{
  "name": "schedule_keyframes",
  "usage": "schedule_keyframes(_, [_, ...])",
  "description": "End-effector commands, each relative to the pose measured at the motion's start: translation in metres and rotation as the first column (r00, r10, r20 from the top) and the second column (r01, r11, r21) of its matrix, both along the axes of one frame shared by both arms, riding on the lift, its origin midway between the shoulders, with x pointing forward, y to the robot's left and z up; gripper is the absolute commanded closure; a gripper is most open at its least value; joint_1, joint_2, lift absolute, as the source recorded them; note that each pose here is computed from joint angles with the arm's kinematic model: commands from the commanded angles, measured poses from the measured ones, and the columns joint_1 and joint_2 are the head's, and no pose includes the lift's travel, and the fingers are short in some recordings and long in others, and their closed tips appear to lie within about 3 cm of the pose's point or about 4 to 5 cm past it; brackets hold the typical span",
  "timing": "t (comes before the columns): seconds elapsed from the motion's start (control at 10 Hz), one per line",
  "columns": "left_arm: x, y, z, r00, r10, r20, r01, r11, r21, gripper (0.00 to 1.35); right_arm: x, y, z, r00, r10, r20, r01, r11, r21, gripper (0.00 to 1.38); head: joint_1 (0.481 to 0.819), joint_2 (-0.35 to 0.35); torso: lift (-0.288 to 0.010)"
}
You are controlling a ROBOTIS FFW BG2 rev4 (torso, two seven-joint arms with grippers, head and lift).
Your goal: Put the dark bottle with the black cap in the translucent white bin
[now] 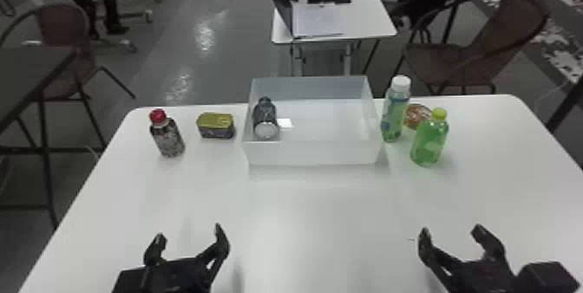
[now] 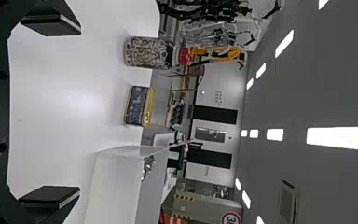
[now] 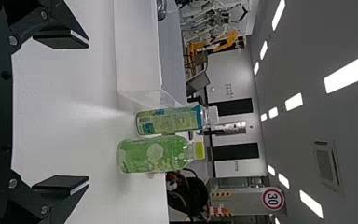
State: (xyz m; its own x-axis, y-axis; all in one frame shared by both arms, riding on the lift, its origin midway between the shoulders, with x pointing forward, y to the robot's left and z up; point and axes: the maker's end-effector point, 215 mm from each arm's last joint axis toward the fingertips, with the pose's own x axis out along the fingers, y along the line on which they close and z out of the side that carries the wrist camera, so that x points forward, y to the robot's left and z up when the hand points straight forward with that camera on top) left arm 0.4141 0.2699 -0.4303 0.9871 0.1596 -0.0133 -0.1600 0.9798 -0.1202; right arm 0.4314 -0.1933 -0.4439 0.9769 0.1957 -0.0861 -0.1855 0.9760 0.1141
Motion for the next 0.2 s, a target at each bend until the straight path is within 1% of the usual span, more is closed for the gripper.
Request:
schedule_keyframes(0.0, [0.0004, -0.0016, -0.0012, 1.0, -0.004, -0.002, 0.004, 1.0, -0.002, 0.1, -0.0013, 0.0, -0.0027, 1.0, -0.002, -0.006, 0.002, 1.0, 0.004, 0.25, 0.695, 0.102, -0.093])
schedule_keyframes(0.1, [0.0014, -0.0025, -0.0037, 1.0, -0.002, -0.006, 0.002, 1.0, -0.019, 0.1, -0.0006, 0.0001, -0.0021, 1.0, -0.001, -0.004, 0.001, 1.0, 0.003, 0.25, 0.695, 0.102, -0.093])
